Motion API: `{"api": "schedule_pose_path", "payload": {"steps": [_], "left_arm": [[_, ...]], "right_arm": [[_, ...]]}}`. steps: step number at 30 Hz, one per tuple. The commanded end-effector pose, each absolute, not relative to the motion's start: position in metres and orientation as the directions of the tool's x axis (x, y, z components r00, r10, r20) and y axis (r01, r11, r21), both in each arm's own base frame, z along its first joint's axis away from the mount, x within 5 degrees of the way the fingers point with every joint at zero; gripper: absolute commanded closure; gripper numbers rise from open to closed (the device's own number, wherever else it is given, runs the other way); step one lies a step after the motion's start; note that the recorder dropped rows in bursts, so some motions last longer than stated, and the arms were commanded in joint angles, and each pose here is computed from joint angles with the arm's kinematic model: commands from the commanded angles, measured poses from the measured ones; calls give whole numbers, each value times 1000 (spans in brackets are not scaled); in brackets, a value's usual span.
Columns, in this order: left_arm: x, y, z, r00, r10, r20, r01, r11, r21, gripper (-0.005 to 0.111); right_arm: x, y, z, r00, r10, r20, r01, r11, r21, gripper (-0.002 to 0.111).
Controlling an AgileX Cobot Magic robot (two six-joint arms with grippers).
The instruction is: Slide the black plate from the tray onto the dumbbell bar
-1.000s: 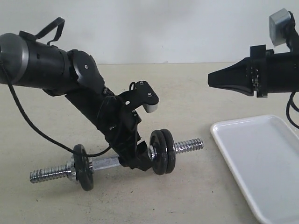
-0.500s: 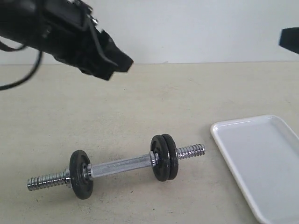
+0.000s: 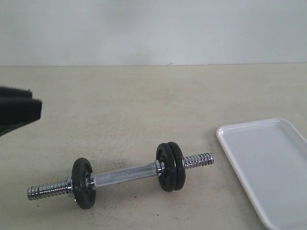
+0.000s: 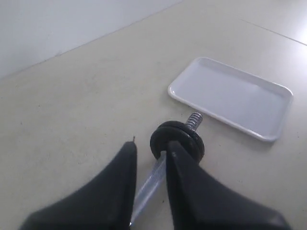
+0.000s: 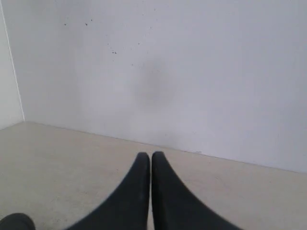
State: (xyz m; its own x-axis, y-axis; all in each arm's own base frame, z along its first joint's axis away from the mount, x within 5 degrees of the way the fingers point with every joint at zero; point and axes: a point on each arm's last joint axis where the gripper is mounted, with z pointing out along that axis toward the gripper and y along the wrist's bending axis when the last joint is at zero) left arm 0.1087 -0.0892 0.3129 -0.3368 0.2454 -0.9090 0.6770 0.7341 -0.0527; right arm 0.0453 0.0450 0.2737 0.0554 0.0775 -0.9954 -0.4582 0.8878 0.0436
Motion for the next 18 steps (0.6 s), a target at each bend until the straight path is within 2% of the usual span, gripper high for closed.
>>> {"api": "schedule_pose_path", "payload": {"steps": [1,8,12,17,18], "left_arm": [[86,-72,281,-379,121,-918,619,770,-153,87],[63,-56,233,-429,16,-903,566,784,-256,87],[64,-50,218,-377,-109,-920,520,797,-308,87],[67,-42,195,-308,-165,-937,462,835,-299,87],[68,-41,198,-272,-184,-944,455,840,-295,87]], "right_arm": [[40,48,253,-7,99,-995,-478,874,90,109],[38,50,234,-25,92,-995,-504,859,92,109],[41,48,226,-38,118,-992,-483,867,122,109],[45,46,213,-53,147,-988,-464,872,155,109],[46,46,208,-62,152,-986,-462,872,163,109]]}}
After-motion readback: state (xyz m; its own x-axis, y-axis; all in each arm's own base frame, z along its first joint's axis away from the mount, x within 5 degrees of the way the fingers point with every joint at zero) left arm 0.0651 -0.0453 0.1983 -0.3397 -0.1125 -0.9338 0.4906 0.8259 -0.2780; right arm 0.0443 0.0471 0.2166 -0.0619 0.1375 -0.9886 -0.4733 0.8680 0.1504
